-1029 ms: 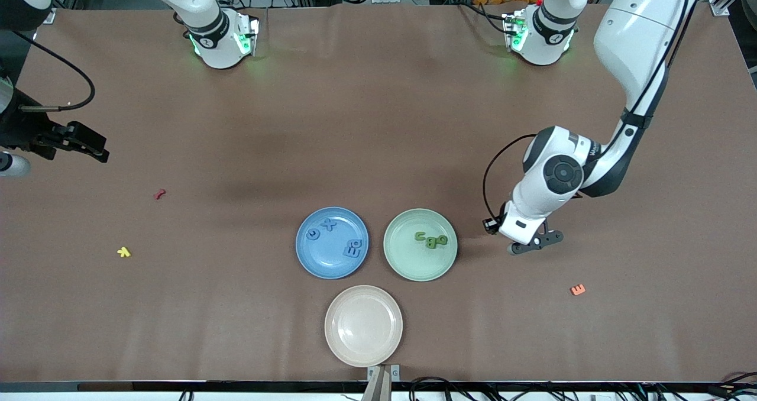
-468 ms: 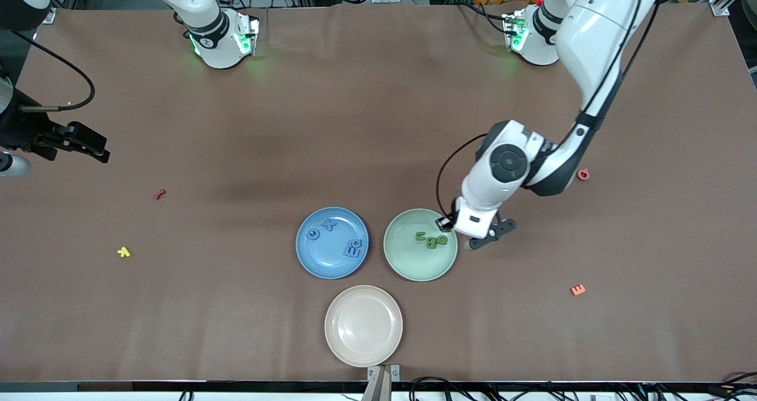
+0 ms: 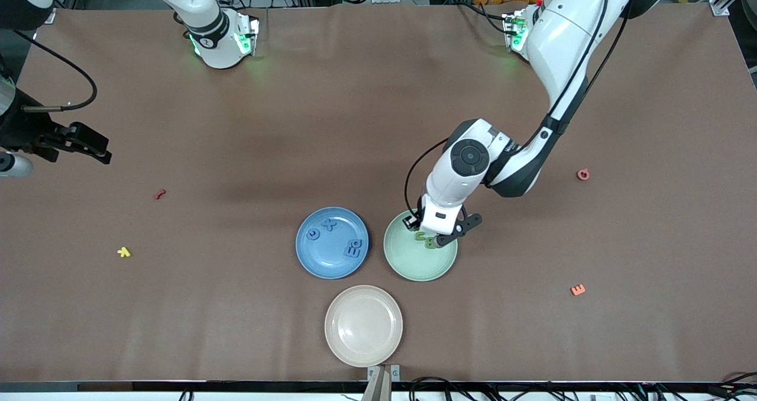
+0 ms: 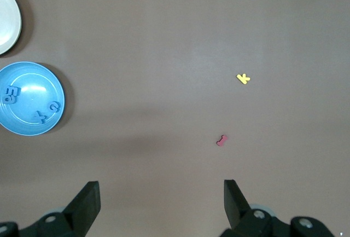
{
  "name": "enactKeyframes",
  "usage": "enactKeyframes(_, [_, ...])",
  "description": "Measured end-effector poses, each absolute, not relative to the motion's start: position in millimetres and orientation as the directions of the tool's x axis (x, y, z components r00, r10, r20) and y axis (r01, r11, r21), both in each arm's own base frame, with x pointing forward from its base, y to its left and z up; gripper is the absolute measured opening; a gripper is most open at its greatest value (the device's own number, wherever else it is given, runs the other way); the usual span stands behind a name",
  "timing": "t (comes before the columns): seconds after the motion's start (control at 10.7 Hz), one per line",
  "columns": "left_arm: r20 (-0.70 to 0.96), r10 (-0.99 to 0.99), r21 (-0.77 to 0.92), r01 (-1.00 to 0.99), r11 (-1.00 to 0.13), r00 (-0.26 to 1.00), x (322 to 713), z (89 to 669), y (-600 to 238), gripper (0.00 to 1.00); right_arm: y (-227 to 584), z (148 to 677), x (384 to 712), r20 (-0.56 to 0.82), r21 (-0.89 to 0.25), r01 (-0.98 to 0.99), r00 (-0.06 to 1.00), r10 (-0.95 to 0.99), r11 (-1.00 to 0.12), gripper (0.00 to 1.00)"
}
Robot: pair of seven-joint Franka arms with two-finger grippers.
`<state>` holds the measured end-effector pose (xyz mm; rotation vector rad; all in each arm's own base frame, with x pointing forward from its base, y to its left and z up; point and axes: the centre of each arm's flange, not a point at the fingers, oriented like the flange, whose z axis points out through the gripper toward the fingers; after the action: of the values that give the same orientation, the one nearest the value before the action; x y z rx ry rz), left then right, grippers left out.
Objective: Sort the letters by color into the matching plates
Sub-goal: 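Open the left gripper to drop the N onto the green plate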
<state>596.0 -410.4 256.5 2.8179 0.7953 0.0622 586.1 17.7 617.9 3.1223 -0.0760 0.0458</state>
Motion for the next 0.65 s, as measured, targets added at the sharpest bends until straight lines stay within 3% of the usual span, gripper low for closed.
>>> enactKeyframes(0.19, [-0.014,0.524,0.213,0.515,-0.830,0.852,596.4,252.1,-415.8,0.37,18.5,617.8,586.1,0.030,0.017,-0.048,0.998,-0.047,-0.999,1.00])
enactKeyframes(0.56, [0.040,0.506,0.198,0.489,-0.849,0.862,606.5,250.5,-406.2,0.92,20.1,617.3,586.3,0.028,0.018,-0.022,0.999,-0.021,-1.000,1.00])
enactKeyframes(0.65, [0.057,0.480,0.197,0.461,-0.865,0.876,613.4,252.5,-398.4,1.00,20.7,616.7,586.5,0.026,0.020,0.041,0.999,0.041,-0.999,1.00])
